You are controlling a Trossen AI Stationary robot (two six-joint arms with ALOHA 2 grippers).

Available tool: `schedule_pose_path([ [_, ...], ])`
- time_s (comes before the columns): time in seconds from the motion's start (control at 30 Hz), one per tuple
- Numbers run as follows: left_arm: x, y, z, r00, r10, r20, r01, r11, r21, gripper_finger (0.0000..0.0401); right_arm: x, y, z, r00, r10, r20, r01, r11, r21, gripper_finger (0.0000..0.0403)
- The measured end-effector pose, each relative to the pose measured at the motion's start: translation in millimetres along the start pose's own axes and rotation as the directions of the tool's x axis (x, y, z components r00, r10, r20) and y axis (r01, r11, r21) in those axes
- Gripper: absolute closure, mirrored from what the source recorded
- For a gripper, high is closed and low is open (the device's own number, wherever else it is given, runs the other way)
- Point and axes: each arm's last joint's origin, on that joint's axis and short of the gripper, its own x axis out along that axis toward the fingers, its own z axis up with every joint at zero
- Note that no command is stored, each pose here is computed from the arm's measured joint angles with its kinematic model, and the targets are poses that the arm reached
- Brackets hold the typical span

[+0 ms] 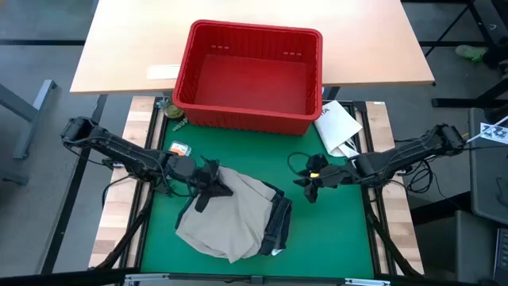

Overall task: Fold Laundry from Bin
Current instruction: Put the stacked of clothes into red bin

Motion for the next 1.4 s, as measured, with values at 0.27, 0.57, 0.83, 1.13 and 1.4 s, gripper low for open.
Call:
schedule_pose_path([
  [0.27, -4.9, 12.5, -25.5, 0.955, 0.109, -0.277, -0.113, 0.994, 0.001, 0.0349, -4.5, 24.8, 32.0, 0.919, 0.224, 0.325, -0.195, 0.974, -0.119, 0.0242],
  [0.57, -18.9, 7.7, -14.5, 0.974, 0.082, -0.211, -0.084, 0.996, 0.000, 0.0356, 27.6, 49.8, 41.1, 0.781, 0.390, 0.488, -0.277, 0.916, -0.289, 0.0242],
  [0.83, -23.5, 14.6, -15.3, 0.949, 0.269, -0.165, -0.257, 0.962, 0.091, 0.0368, 85.9, 47.9, 8.4, 0.884, 0.317, 0.343, -0.209, 0.925, -0.319, 0.0242],
  [1.13, -30.8, 25.9, -27.3, 0.849, 0.477, -0.228, -0.446, 0.878, 0.174, 0.0379, 109.1, 33.0, -14.4, 0.968, 0.079, 0.239, -0.013, 0.964, -0.266, 0.0242],
  [1.4, -39.3, 15.3, -9.8, 0.905, 0.398, -0.151, -0.382, 0.916, 0.125, 0.0398, 102.3, 36.2, -6.9, 0.948, 0.114, 0.296, -0.038, 0.968, -0.250, 0.0242],
])
